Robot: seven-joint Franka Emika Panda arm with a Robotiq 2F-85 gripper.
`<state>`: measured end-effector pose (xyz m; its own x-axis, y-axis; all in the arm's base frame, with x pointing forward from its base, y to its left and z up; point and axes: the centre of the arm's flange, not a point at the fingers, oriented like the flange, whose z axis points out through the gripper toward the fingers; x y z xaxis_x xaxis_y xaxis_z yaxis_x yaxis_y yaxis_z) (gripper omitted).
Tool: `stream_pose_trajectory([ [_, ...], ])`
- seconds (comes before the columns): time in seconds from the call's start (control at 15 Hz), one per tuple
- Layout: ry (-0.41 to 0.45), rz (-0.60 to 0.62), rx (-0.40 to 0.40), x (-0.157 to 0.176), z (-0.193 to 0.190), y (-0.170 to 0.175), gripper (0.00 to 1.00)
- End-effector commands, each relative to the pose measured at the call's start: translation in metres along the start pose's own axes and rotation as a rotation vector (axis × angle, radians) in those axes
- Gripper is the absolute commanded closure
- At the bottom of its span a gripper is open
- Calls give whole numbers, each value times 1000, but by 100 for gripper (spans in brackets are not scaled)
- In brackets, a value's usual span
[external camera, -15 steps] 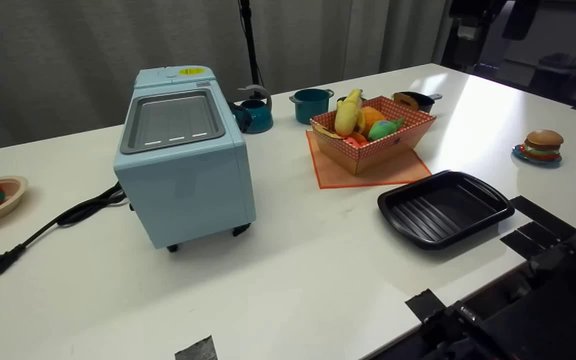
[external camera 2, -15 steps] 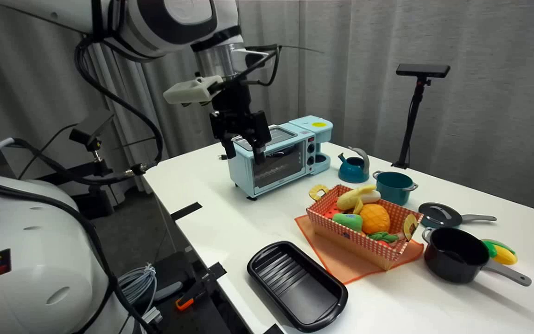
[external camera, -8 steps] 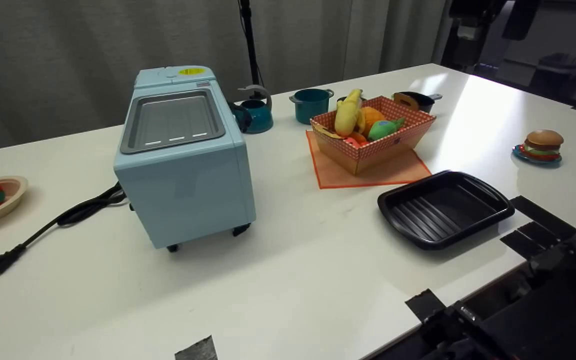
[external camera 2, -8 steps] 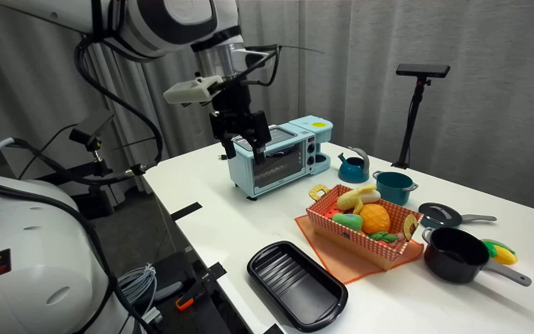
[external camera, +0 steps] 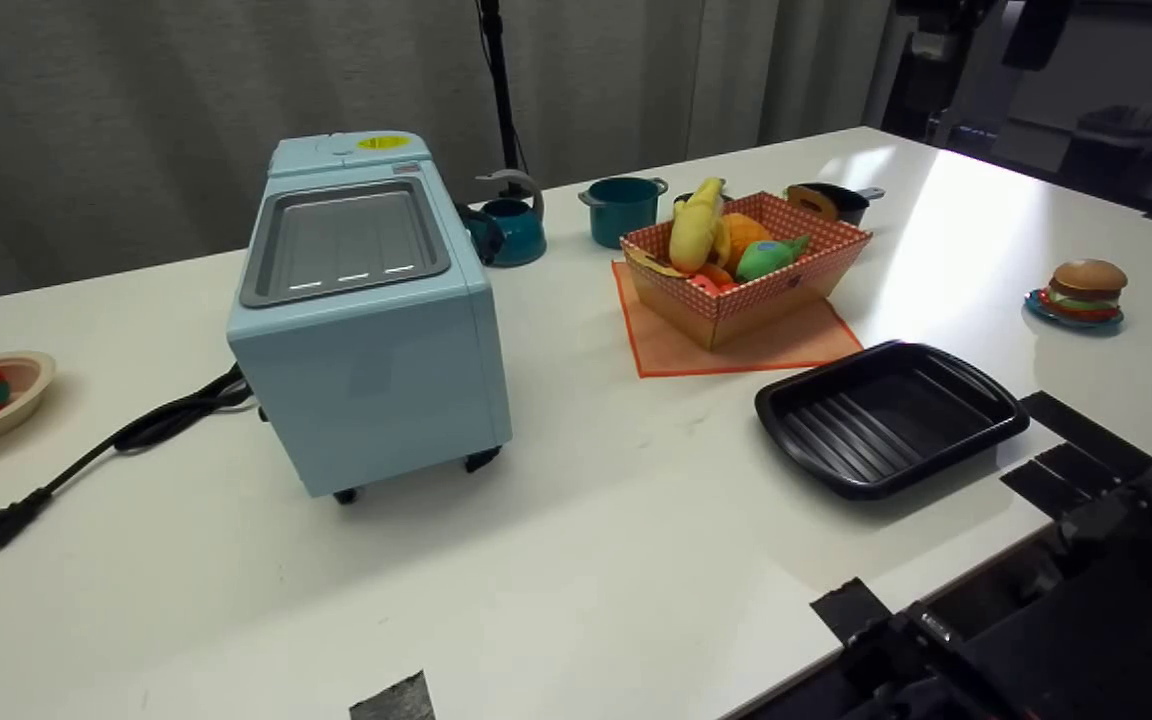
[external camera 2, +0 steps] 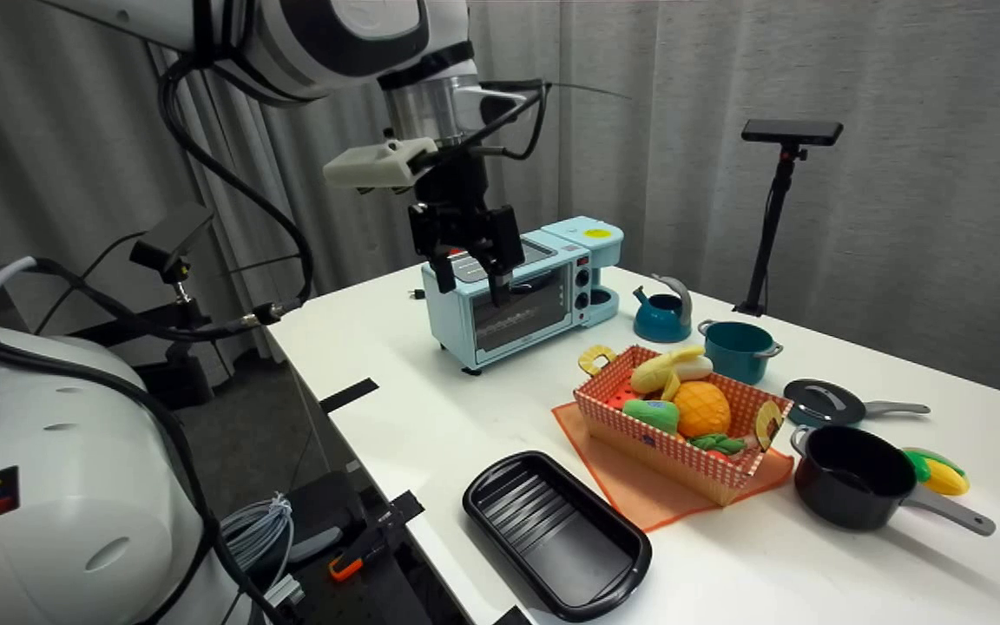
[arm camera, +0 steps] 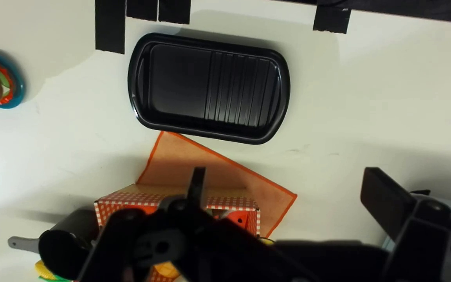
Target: Take the banana plushie from the box and put it on the black plate
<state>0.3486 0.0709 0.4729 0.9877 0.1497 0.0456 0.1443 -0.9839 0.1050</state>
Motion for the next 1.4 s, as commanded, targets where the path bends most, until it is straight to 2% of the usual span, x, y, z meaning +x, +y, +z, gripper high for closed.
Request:
stream_pose_trajectory([
  [0.0,5,22,35,45,-6,26,0],
  [0.47,68,56,63,133,-3,46,0],
  [0.8,124,104,82,196,16,59,0],
  [1.13,181,182,80,238,62,81,0],
  [1.33,181,228,87,257,94,90,0],
])
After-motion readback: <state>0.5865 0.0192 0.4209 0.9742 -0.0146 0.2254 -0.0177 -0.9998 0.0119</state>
